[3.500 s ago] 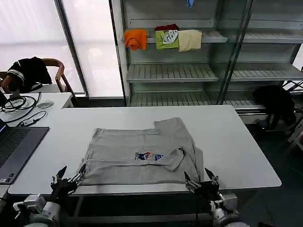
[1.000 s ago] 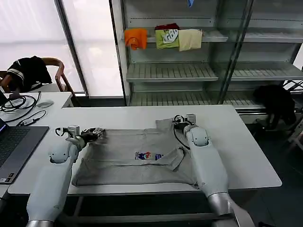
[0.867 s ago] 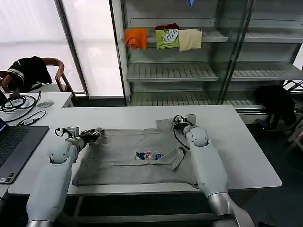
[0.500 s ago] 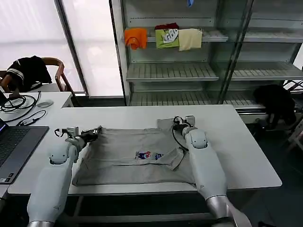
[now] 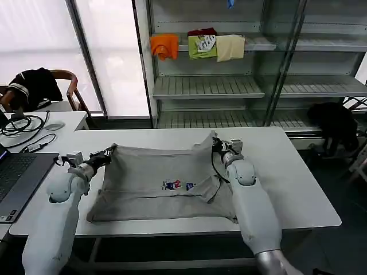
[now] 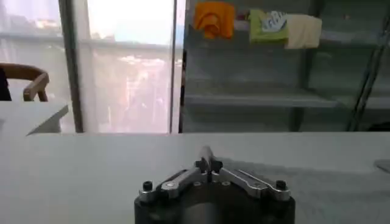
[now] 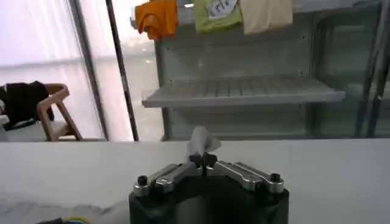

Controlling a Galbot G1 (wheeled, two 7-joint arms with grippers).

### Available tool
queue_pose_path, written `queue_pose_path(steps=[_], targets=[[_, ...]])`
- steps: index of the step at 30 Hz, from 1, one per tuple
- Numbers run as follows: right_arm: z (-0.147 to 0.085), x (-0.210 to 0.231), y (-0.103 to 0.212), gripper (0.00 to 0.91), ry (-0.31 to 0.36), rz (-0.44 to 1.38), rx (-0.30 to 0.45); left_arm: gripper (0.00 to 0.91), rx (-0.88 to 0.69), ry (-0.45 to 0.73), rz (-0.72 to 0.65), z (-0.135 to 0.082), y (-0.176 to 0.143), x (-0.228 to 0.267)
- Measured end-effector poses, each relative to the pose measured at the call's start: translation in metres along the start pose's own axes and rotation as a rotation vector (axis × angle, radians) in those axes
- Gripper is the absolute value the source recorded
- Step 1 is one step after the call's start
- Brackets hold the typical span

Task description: Fold and organize the clothes.

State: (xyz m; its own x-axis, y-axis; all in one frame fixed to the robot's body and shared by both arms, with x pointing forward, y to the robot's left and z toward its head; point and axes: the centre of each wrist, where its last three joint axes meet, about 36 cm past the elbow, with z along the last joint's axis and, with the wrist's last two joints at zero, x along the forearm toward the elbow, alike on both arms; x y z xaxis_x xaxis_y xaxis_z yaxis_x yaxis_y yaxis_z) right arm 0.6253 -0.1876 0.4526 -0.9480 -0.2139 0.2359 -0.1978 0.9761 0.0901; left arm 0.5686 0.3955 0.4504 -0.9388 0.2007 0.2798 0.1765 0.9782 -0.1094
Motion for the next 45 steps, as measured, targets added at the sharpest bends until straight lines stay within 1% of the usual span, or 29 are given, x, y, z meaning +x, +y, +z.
queue_pose_path(steps=[5, 10, 17, 23, 32, 42, 43, 44, 45], targets=[[0.003, 0.031, 0.001, 0.000, -0.023, -0.016, -0.017, 0.000, 0.011, -0.030, 0.035, 0.005, -0.001, 0.019], [0.012, 0.069, 0.002, 0.000, -0.035, -0.032, -0.024, 0.000, 0.017, -0.044, 0.071, 0.015, -0.003, 0.039], [0.032, 0.120, 0.006, 0.000, -0.019, -0.050, -0.023, 0.000, 0.013, -0.042, 0.119, 0.035, -0.005, 0.065], [0.047, 0.151, 0.009, 0.000, -0.002, -0.049, -0.029, 0.000, 0.013, -0.021, 0.144, 0.052, -0.006, 0.084], [0.060, 0.183, 0.007, 0.000, 0.029, -0.035, -0.029, 0.000, 0.021, -0.001, 0.151, 0.066, -0.005, 0.109], [0.069, 0.199, 0.006, 0.000, 0.068, -0.024, -0.026, 0.000, 0.025, 0.020, 0.150, 0.071, -0.005, 0.128], [0.070, 0.201, 0.005, 0.000, 0.073, -0.024, -0.022, 0.010, 0.022, 0.022, 0.150, 0.072, -0.005, 0.129], [0.072, 0.202, 0.005, 0.343, 0.077, -0.025, -0.019, 0.010, 0.019, 0.025, 0.149, 0.073, -0.005, 0.131], [0.073, 0.203, 0.005, 0.907, 0.083, -0.024, -0.015, 0.010, 0.016, 0.028, 0.149, 0.074, -0.006, 0.132]])
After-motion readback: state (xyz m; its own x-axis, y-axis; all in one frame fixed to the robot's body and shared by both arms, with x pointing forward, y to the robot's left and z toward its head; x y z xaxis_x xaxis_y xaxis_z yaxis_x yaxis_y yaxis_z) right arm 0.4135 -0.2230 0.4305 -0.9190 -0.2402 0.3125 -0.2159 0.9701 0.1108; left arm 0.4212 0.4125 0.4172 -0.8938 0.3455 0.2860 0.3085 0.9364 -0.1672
